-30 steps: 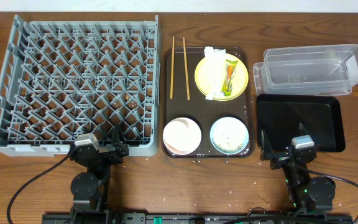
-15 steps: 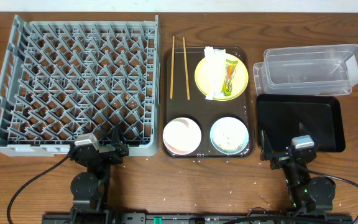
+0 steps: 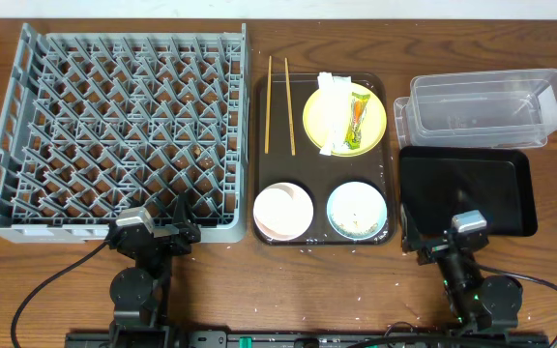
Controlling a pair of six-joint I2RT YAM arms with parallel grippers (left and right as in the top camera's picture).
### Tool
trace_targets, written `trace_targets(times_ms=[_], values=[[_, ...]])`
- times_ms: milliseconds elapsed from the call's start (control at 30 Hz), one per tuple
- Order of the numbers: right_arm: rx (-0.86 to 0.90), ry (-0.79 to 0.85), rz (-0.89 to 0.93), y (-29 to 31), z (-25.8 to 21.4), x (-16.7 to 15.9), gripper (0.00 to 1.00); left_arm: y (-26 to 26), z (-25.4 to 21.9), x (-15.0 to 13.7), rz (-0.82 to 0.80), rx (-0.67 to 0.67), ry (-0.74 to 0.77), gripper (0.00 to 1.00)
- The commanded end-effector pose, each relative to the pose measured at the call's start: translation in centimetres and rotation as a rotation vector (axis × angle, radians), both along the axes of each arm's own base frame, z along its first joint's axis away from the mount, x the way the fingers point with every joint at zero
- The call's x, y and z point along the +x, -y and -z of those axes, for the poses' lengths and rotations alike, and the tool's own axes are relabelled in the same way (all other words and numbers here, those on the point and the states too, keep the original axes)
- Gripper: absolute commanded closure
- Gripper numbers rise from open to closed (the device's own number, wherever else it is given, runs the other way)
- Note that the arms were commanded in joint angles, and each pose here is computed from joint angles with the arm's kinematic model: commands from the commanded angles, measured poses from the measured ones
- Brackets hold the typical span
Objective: Sort waste into correct bins and load items into the dishwasher
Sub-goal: 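Reach the right gripper to the napkin and wrapper on the yellow plate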
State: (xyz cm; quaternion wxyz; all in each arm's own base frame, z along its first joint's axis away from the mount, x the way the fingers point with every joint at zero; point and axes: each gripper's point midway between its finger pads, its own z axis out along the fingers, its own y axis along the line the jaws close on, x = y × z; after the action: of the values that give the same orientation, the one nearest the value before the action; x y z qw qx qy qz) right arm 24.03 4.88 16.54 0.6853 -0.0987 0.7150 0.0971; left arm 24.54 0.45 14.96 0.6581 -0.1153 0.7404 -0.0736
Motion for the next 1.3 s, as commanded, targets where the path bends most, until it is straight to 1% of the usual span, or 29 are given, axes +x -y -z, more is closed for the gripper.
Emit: trace_targets(times_ms=[0,33,133,167,267,300,333,500,633,700,733,867,900,1000,1100,1167,1267], values=[[0.038,-0.016,-0.077,-1.2,0.2,-0.4,0.01,-0.3,1.7,-0.1,-0.014,0.008,-0.049,0.09],[0.038,-0.018,-0.077,-1.2,0.2,-0.4,0.01,-0.2,1.7,-0.1,-0.012,0.007,-0.049,0.09],[0.042,-0.03,-0.109,-1.7,0.4,-0.6,0.01,1.2,1.7,-0.1,0.07,-0.005,-0.049,0.09],[0.069,-0.035,-0.114,-1.8,0.3,-0.6,0.01,1.7,1.5,-0.1,0.103,-0.011,-0.041,0.09],[0.152,-0.021,-0.113,-1.8,-0.7,-0.5,0.01,3.5,-0.6,0.0,0.204,-0.021,0.044,0.09],[0.213,-0.014,-0.115,-1.9,-1.5,-0.6,0.01,3.7,-1.9,0.0,0.212,-0.066,0.089,0.09],[0.229,-0.015,-0.116,-1.8,-1.8,-0.6,0.01,3.7,-2.3,-0.1,0.212,-0.08,0.094,0.09],[0.235,-0.02,-0.133,-2.1,-3.9,-0.6,0.01,3.8,-4.5,-0.1,0.219,-0.086,0.106,0.09],[0.238,-0.09,-0.154,-2.6,-6.0,0.6,0.01,3.8,-6.4,0.5,0.216,-0.092,0.032,0.09],[0.234,-0.172,-0.185,-3.2,-6.8,1.9,0.01,3.9,-7.4,1.2,0.212,-0.098,-0.051,0.09],[0.222,-0.249,-0.192,-3.5,-7.1,3.2,0.01,3.9,-8.1,1.8,0.21,-0.103,-0.122,0.09],[0.147,-0.427,-0.19,-3.5,-7.0,6.2,0.01,4.2,-9.7,3.1,0.218,-0.117,-0.272,0.09],[0.129,-0.502,-0.191,-3.5,-6.7,7.3,0.01,4.4,-10.2,3.5,0.226,-0.124,-0.314,0.09],[0.147,-0.632,-0.235,-4.3,-6.5,8.9,0.01,5.3,-10.9,4.2,0.272,-0.144,-0.371,0.09],[0.184,-0.677,-0.28,-5.1,-6.7,9.7,0.01,6.1,-10.7,4.3,0.314,-0.159,-0.39,0.09],[0.275,-0.737,-0.333,-6.2,-6.7,9.2,0.01,6.1,-10.4,4.1,0.313,-0.161,-0.402,0.09],[0.297,-0.744,-0.344,-6.5,-6.8,9.1,0.01,6.7,-10.0,3.6,0.348,-0.178,-0.431,0.09]])
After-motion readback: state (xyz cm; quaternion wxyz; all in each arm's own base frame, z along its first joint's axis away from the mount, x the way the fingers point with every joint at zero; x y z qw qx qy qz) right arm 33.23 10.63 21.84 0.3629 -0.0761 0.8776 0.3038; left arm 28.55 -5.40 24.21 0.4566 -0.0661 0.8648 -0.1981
